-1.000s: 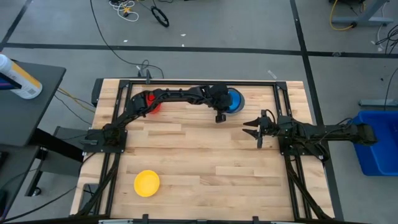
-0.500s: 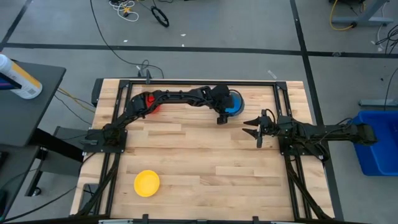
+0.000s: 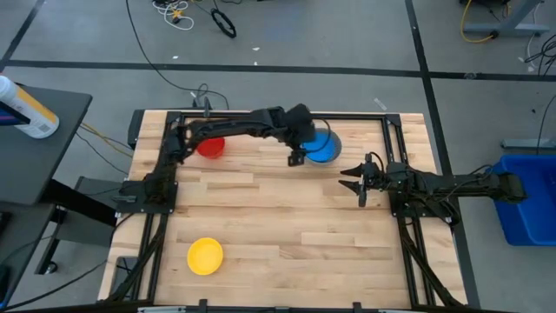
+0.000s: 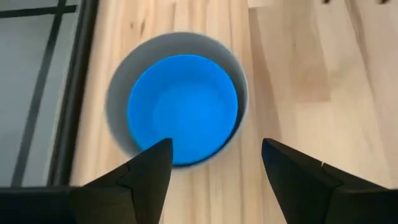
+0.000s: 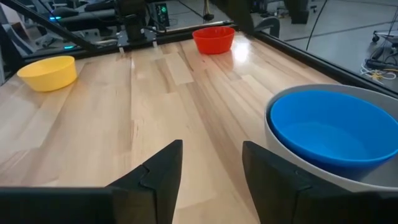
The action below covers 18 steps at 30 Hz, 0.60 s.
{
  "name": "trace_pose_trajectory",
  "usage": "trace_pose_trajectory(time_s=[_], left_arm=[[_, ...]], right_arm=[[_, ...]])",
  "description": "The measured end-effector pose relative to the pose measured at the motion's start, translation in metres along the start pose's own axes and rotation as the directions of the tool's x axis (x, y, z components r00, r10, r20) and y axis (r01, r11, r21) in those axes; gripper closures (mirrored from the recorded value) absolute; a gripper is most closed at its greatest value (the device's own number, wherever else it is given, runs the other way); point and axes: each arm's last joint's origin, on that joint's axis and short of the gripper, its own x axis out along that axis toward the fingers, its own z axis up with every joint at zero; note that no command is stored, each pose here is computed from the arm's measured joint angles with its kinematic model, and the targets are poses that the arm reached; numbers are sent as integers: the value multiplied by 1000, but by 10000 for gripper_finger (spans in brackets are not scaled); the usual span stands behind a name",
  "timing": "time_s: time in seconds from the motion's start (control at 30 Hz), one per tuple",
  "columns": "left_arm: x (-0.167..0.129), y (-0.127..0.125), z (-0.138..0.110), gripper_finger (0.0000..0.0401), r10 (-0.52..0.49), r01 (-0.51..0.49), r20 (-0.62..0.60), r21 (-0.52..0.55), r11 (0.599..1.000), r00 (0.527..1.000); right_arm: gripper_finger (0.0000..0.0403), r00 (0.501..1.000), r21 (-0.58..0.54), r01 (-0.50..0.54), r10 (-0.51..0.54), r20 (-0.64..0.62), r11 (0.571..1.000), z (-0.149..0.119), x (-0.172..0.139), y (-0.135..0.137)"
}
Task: Nest bowls inside each other
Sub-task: Stack the red bowl on the light blue bowl
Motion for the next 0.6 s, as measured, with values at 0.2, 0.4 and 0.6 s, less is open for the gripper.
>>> trace_pose_trajectory(time_s=[0.2,0.4,0.6], left_arm=[[-52,-7,-28,145,66,-67,-32,-21,998,997],[-91,-25,-100,145,140,-141,-22,-165,976,990],[-104,-39,-162,145,212,-219,-55,-324,920,976]], right_arm=[[225,1000,8,-26,26,-6,1000,0,0,1],[222,999,9,-46,46,-11,999,-1,0,1],[217,999,9,-52,52,-8,999,0,0,2]])
